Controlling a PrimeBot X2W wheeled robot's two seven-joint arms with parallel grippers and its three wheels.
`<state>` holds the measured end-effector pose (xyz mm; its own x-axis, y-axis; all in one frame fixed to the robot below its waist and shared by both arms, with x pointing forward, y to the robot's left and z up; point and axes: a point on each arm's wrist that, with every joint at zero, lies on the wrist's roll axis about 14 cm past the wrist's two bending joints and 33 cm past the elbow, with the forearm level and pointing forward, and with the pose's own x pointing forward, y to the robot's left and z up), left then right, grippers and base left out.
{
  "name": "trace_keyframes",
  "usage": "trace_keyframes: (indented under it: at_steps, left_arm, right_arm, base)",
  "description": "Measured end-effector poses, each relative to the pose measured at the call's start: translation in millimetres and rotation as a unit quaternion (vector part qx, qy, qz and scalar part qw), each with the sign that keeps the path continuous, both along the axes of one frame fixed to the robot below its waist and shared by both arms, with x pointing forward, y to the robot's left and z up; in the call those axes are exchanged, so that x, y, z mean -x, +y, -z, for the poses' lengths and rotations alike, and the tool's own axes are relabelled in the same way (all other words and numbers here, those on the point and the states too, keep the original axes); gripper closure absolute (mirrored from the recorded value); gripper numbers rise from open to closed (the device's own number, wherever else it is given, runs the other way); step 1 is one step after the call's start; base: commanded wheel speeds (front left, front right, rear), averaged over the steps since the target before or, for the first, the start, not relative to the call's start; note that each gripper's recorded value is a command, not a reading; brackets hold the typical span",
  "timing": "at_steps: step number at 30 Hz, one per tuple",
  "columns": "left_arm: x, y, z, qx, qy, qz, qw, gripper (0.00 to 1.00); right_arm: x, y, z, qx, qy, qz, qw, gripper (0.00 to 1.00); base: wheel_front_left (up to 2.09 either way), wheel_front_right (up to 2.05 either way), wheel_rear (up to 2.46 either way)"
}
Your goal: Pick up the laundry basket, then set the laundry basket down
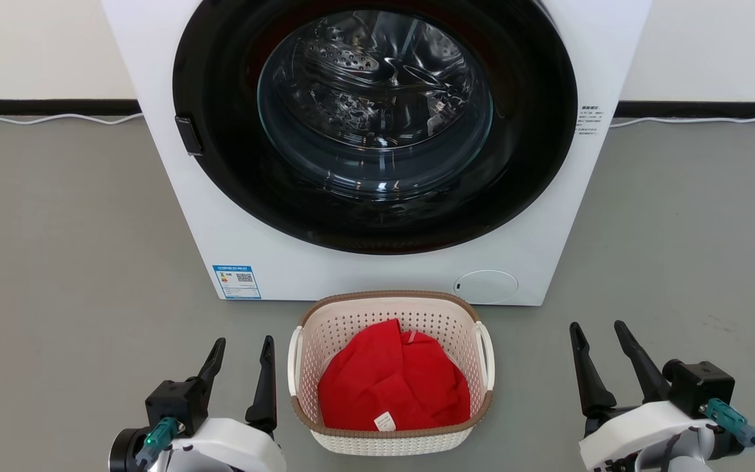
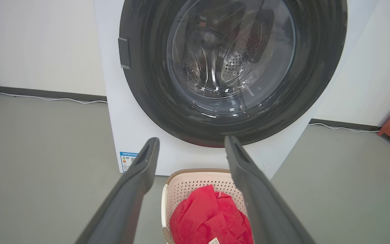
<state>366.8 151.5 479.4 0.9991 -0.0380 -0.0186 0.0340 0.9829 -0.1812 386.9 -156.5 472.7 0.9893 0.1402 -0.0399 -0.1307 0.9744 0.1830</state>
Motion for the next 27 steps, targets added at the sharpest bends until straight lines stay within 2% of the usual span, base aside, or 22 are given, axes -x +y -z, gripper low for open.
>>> trace_keyframes:
  at_steps: [18,19,24,27]
  left_arm:
    - [0.1,1.1,-1.6,0.001,-0.002,-0.003,1.000,0.00]
    - [0.7,0.8,-0.1,0.001,0.000,-0.002,1.000,1.00]
    - [16.5,0.6,30.9,0.003,0.049,-0.004,0.999,1.00]
    - [18.3,2.1,34.6,0.019,0.058,-0.009,0.998,1.00]
  right_arm:
    - [0.1,-0.4,1.0,-0.003,0.002,0.005,1.000,0.00]
    - [0.9,-0.3,2.9,-0.003,0.005,0.005,1.000,1.00]
    - [18.3,0.3,33.2,-0.008,0.053,0.009,0.999,1.00]
    - [20.8,-1.7,36.5,-0.021,0.061,0.015,0.998,1.00]
  base:
    - [0.00,0.00,0.00]
    - [0.00,0.00,0.00]
    - [0.00,0.00,0.00]
    - [0.00,0.00,0.00]
